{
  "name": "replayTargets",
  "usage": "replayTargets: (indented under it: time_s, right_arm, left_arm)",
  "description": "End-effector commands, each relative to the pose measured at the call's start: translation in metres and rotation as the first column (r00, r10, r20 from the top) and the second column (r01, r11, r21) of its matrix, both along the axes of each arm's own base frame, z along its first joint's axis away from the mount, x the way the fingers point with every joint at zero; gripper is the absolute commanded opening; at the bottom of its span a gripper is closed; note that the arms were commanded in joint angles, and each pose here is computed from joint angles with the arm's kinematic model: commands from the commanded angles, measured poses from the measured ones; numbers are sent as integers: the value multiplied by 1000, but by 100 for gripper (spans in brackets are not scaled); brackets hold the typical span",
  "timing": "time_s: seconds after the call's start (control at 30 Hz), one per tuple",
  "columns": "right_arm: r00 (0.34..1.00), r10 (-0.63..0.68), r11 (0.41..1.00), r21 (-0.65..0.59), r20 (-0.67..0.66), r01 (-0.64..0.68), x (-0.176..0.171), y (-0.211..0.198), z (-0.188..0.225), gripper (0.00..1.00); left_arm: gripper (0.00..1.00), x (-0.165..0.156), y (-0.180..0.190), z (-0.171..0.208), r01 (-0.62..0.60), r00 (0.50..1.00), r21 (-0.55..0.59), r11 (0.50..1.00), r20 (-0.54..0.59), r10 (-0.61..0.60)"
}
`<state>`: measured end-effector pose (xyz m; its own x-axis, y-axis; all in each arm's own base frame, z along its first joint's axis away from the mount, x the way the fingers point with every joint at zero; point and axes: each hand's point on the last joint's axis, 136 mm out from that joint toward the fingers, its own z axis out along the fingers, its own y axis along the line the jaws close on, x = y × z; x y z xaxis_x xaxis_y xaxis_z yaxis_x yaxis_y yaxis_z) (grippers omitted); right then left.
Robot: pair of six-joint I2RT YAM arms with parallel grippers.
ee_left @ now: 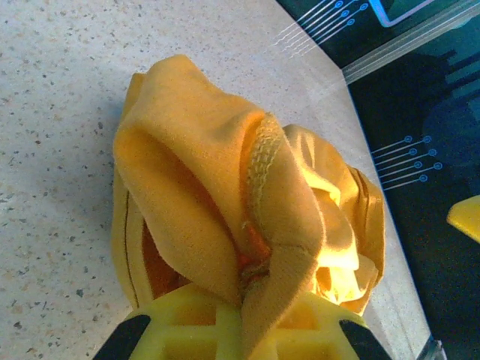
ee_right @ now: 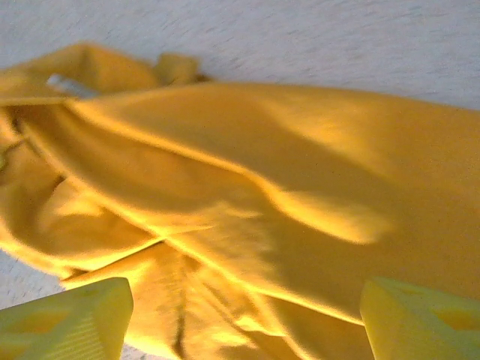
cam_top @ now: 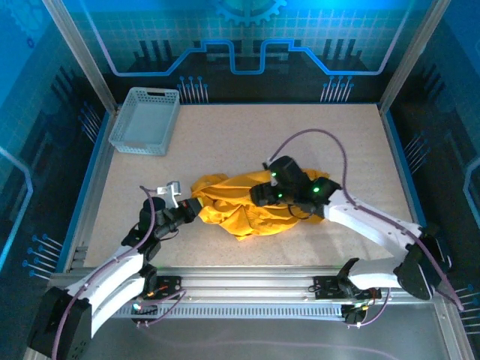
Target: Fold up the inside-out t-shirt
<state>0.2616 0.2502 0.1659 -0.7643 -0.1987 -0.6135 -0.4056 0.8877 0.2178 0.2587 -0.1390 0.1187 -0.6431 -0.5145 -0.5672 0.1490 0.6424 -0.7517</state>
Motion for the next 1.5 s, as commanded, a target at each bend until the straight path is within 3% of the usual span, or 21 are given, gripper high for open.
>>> replayTargets:
  time_s: [0.0,0.13,0.23,0.3,0.37,0.43,0.53,0.9,1.0,1.07,1.13,1.2,1.27,1.37,1.47]
  right_arm:
    - [994,110,992,-55,-19,-111,-2,32,-30,81]
    - [985,171,979,-106,-36,-174,1,53,-56,80]
    - [992,120,968,-217,-32,-124,17,44,-73,71]
    - [996,87,961,-261,-16,-88,26,35,-76,57]
    - [998,58,966,-251,-5,-57,33,26,-69,32]
    - [999,34,973,-231,19,-28,37,16,-56,16]
    - [999,-4,980,-200,54,15,41,-5,-35,0]
    - [997,-27,998,50,74,24,28,-67,52,0]
    - [999,-23,997,77,43,20,27,-67,46,0]
    - [999,-34,998,57,-36,36,30,-64,14,1]
    - [992,-77,997,10,-104,78,35,-65,-19,11]
    - [983,-117,992,-60,-143,109,37,-69,-41,31]
    - [983,-152,980,-147,-103,136,39,-74,-44,52]
    - [997,-78,978,-197,-18,73,32,-57,-22,63]
    - [999,21,984,-179,24,-17,14,-26,4,61]
  left_arm:
    - [0,1,-4,17,32,997,-10,999,65,-31]
    - [0,0,-7,24,52,996,-12,999,73,-51]
    - [0,-1,-7,24,57,996,-9,998,70,-56]
    - [0,-2,-7,22,56,996,-6,998,65,-55]
    - [0,-3,-6,22,58,996,2,998,63,-58]
    - [0,-4,-6,21,60,996,16,998,58,-61]
    - [0,-5,-5,21,65,996,39,997,58,-67]
    - [0,-9,-19,50,147,975,-22,989,171,-141]
    - [0,-6,-21,45,151,979,-37,988,144,-144]
    - [0,-4,-23,29,157,984,-17,987,86,-155]
    - [0,-1,-26,11,173,985,0,985,7,-173]
    - [0,-2,-35,4,223,974,-17,975,-27,-223]
    - [0,-4,-46,1,276,960,-44,960,-40,-278]
    - [0,-8,-55,-2,310,949,-37,950,-46,-312]
    - [0,-10,-60,1,326,945,-26,945,-14,-327]
